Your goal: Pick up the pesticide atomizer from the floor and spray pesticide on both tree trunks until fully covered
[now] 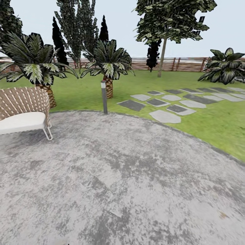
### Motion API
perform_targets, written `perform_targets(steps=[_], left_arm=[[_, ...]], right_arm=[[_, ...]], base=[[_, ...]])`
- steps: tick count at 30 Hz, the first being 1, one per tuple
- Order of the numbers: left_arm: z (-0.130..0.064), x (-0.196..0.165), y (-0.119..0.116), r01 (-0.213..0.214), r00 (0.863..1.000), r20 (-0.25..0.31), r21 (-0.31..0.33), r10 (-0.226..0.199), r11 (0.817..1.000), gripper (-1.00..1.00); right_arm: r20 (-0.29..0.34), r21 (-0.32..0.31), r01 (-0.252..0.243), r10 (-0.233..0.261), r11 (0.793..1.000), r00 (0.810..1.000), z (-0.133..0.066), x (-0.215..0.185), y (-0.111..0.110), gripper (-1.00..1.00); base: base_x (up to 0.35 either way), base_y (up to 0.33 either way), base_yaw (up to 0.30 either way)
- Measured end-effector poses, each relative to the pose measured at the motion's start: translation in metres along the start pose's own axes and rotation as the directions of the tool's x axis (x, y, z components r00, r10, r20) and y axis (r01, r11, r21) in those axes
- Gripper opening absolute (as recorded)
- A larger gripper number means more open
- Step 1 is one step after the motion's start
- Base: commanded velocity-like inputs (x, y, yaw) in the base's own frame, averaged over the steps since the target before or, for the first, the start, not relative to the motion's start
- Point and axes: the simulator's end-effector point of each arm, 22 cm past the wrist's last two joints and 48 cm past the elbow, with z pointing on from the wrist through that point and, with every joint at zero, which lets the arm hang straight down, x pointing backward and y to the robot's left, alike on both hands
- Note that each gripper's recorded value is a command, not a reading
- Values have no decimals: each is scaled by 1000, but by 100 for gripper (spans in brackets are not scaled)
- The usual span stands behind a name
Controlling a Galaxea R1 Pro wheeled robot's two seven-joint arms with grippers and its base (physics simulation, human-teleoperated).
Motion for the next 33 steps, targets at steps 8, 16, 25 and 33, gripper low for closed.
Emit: perform_targets(steps=[8,16,25,33], left_arm=[[-1,-3,0,1,1000,8,1,-1,1000,100],[-1,-7,0,3,1000,16,1,-3,1000,100],[-2,-11,0,5,1000,25,1,-5,1000,100],[-3,-14,0,7,999,32,2,-7,1000,100]], right_arm=[[9,0,-1,1,1000,1000,0,-4,0,100],[17,1,-2,2,1000,1000,0,-7,-1,100],[27,1,-3,2,1000,1000,-1,-11,-1,100],[34,0,-4,4,1000,999,-1,-15,0,100]], base=[[340,-123,192],[340,-123,193],[340,-47,193],[340,-1,193]])
